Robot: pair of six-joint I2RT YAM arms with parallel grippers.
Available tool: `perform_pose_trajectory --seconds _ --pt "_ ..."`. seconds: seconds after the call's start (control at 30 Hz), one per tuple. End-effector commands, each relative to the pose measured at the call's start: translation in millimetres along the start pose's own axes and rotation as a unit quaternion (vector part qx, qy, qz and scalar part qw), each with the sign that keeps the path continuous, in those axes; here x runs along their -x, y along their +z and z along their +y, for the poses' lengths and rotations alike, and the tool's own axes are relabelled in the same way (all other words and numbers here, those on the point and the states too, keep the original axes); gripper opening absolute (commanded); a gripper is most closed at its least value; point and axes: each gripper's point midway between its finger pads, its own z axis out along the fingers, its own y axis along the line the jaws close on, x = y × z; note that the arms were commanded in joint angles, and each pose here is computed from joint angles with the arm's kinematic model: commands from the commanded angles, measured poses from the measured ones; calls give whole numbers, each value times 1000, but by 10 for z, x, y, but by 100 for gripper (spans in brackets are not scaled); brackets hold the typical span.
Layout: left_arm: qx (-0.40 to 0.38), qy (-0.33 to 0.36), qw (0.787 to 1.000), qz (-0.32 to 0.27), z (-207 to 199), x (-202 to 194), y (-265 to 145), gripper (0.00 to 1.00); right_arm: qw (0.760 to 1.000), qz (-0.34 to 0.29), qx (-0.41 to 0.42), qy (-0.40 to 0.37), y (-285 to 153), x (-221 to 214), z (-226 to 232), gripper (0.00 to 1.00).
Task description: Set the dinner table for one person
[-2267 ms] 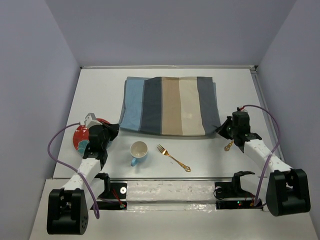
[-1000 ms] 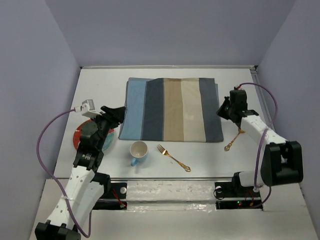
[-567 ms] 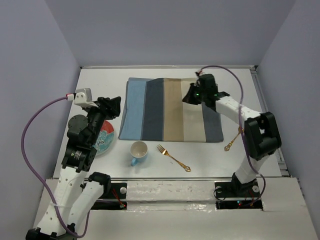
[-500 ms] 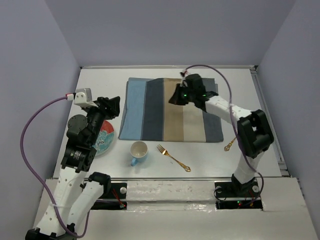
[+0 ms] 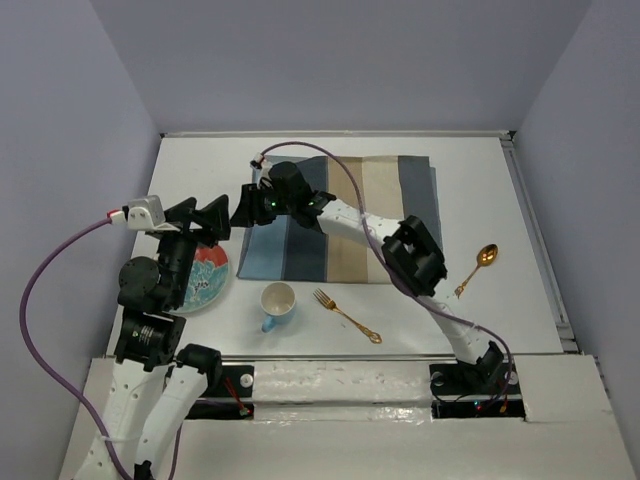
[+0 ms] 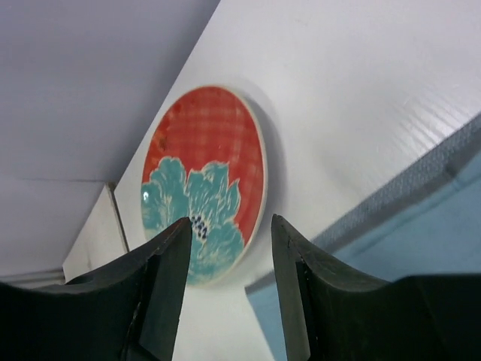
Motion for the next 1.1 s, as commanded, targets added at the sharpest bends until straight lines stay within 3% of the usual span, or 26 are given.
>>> perform_pose_trajectory --seconds 0.0,0.13,0.63,0.73,0.83,1.07 --pt "-9 8 1000 -23 -35 86 -7 85 999 2 37 15 243 47 200 56" --pt "-15 7 1000 -26 -68 113 -35 96 999 14 28 21 512 -128 97 59" --pt "-28 3 999 -35 -123 168 -108 97 994 80 15 77 874 -917 -157 54" --pt "-28 3 999 -34 -121 157 -104 96 992 93 15 86 901 -1054 -168 50" --pt "-22 5 999 -30 -101 136 -88 96 989 104 13 103 911 -1171 -161 37" --pt "-19 5 999 -36 -87 165 -115 95 987 114 20 108 873 -1197 -117 25"
